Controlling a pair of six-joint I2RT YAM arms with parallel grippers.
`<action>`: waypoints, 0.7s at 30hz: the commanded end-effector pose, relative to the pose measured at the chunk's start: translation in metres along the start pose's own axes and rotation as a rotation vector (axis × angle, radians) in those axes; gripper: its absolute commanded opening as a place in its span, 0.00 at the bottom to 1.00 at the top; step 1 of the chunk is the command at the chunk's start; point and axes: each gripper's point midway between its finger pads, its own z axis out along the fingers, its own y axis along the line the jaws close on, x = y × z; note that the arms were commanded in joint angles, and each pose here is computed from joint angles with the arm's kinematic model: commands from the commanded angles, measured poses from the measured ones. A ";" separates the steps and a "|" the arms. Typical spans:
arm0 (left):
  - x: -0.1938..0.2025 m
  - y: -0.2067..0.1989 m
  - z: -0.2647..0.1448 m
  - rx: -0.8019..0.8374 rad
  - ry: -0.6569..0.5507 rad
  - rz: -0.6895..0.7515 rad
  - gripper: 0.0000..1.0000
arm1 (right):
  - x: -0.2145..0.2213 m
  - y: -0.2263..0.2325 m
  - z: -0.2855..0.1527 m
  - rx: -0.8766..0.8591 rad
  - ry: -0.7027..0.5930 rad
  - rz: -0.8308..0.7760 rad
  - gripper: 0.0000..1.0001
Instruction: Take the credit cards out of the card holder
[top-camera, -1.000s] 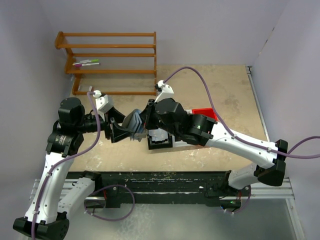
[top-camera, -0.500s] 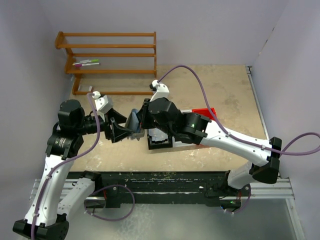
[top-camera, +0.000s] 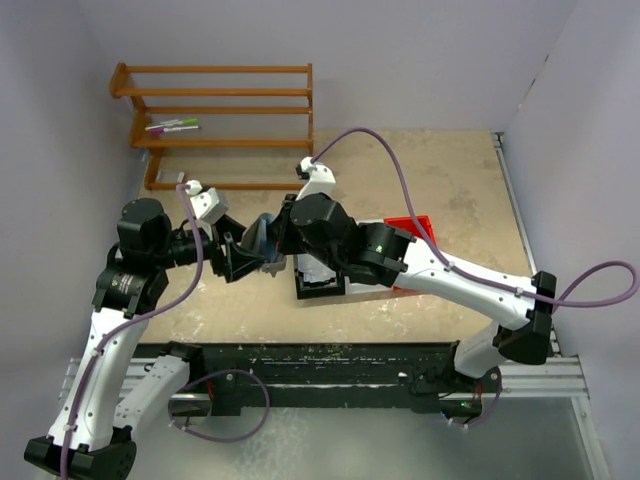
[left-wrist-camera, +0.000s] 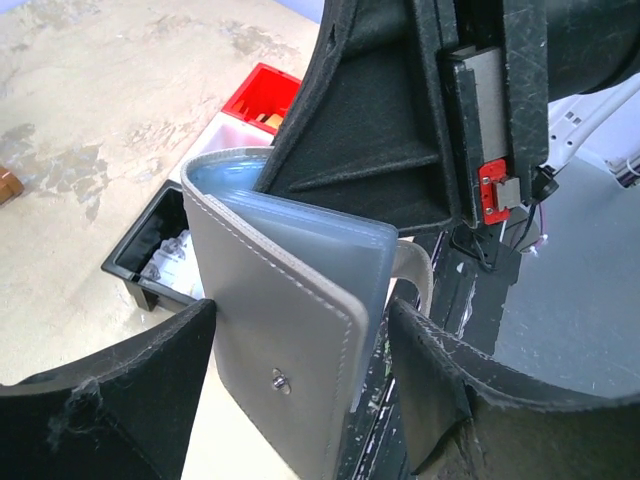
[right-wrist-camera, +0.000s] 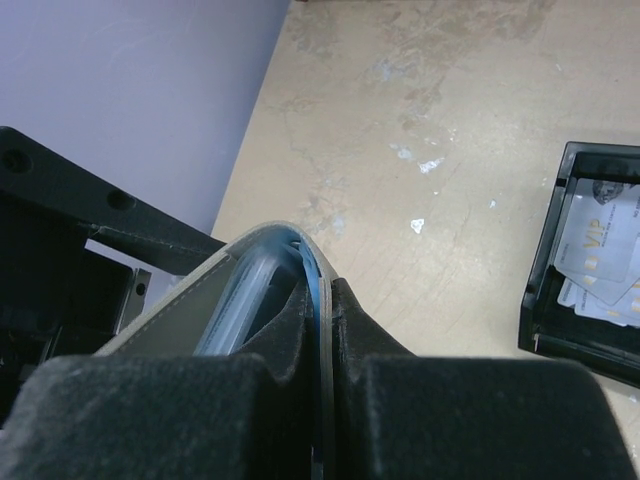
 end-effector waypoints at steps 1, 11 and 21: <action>-0.005 -0.004 -0.002 0.000 -0.004 0.050 0.70 | -0.034 0.027 -0.012 -0.077 -0.101 0.064 0.00; -0.008 -0.027 -0.008 0.114 0.025 0.088 0.67 | -0.025 0.014 -0.036 -0.129 -0.083 0.071 0.00; -0.011 -0.024 -0.002 0.128 0.004 0.047 0.66 | -0.032 0.018 -0.040 -0.158 -0.112 0.080 0.00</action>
